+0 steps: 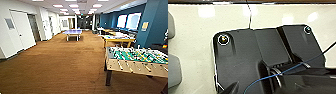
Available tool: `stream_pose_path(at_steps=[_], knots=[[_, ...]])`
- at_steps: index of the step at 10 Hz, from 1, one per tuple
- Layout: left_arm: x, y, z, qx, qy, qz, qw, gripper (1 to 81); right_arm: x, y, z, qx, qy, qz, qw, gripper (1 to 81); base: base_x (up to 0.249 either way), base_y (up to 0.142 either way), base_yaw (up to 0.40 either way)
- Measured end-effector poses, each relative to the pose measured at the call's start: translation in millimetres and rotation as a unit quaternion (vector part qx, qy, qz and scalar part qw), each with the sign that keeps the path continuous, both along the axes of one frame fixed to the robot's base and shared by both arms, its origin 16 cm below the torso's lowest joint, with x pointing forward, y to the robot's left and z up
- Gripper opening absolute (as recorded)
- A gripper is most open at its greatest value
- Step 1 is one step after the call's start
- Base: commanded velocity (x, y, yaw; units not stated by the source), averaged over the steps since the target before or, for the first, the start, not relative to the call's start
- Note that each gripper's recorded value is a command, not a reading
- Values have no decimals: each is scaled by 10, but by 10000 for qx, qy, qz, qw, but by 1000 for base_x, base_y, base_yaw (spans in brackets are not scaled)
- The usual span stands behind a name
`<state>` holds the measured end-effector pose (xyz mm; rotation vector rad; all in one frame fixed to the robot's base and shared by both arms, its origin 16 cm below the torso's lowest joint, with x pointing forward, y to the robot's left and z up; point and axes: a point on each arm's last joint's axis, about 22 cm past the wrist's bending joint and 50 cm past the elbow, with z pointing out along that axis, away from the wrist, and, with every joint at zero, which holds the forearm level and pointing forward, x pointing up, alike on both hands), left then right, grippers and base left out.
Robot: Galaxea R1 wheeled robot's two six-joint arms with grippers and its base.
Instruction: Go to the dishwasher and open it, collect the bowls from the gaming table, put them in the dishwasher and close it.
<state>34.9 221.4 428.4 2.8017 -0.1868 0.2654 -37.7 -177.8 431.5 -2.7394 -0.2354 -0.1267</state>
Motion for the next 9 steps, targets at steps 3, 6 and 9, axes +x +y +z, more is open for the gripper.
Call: stream_pose_path(at_steps=[3,6,9], knots=[[-12,7,-2,6,14,12,10000,811,-22,43,4,24,14,-2,10000,811,0,0,0],[-25,-32,-2,-15,21,10,10000,811,-28,151,-2,46,42,10,10000,811,0,0,0],[-28,-31,-2,-15,25,11,10000,811,-96,63,-55,-145,135,49,9998,811,0,0,0]])
